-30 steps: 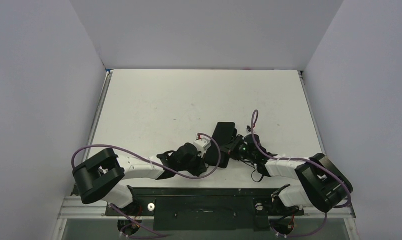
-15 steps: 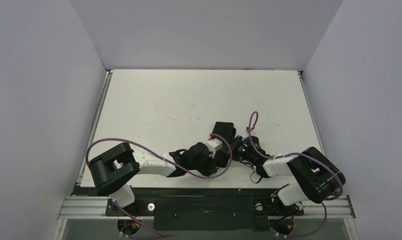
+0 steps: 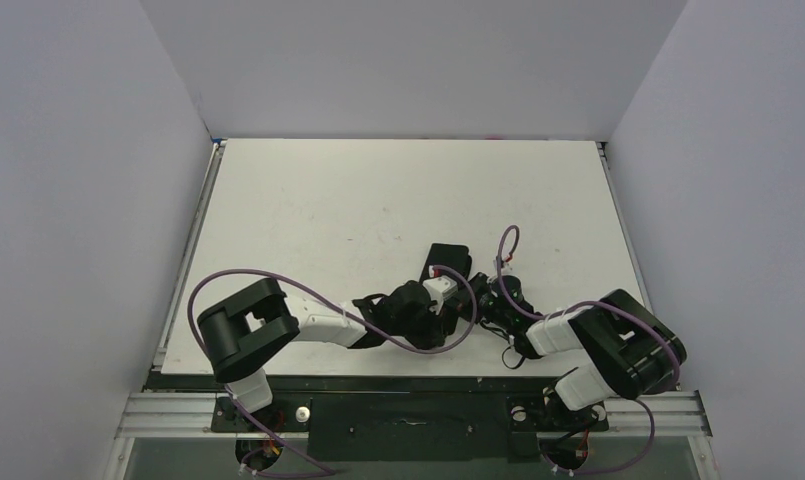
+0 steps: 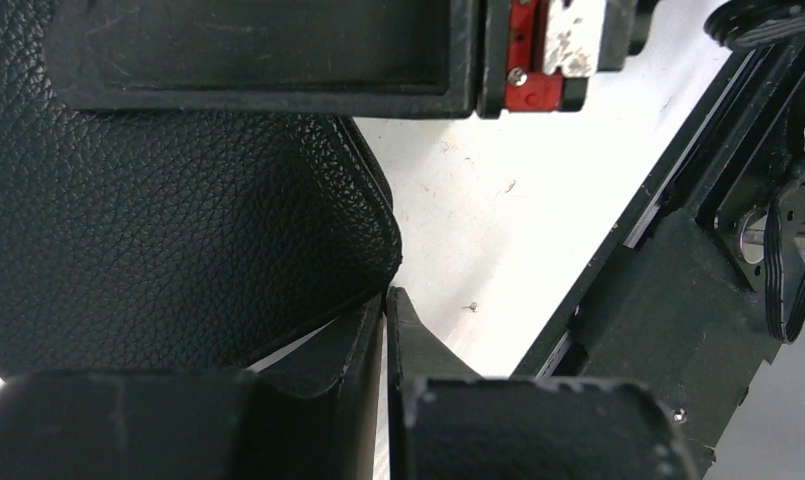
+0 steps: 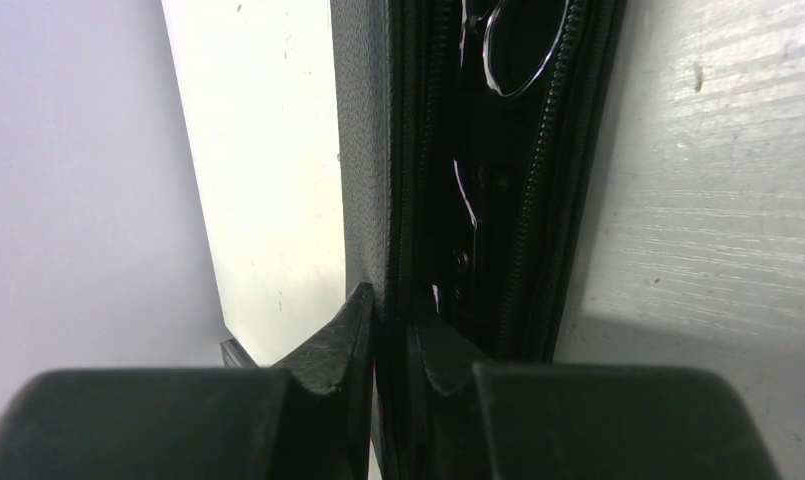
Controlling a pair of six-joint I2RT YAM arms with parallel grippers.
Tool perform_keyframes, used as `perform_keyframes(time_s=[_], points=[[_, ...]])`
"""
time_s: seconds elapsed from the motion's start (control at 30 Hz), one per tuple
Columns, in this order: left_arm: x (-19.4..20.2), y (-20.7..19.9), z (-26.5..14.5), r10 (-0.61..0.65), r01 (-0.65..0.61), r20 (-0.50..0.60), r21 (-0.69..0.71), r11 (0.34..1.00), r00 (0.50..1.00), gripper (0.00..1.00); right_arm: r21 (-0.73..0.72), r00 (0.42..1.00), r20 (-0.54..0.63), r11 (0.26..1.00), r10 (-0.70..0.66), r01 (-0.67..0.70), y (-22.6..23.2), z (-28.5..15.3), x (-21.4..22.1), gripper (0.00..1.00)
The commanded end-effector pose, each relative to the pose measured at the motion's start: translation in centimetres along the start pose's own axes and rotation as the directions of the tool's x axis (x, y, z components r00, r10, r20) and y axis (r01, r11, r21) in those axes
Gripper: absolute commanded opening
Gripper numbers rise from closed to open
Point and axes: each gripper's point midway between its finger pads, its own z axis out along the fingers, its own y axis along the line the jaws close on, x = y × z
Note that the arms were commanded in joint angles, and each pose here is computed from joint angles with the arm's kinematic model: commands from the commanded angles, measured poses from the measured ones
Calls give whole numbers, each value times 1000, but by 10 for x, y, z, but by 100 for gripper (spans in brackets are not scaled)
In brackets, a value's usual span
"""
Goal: Sort the hair-cutting tools
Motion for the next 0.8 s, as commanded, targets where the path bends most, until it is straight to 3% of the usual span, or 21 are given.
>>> perform_keyframes(time_s=[0.0,0.2,0.47,0.77], points=[[-37,-31,0,11,-20,105,89,996,994,7,246,999,0,968,-48,46,-69,-14,9,9],[-29,-18,-23,7,-9,111,20,1000,994,36,256,994,3,961,-111,107,-57,-28,1,43],[-21,-3,-66,-43,51,173,-46,998,984,46,305,981,-11,933,-194,188,-43,-55,-9,57],[-55,19,-102,-67,121,321,-151,981,945,55,437,930,72,850,-360,296,-24,-91,-53,59]])
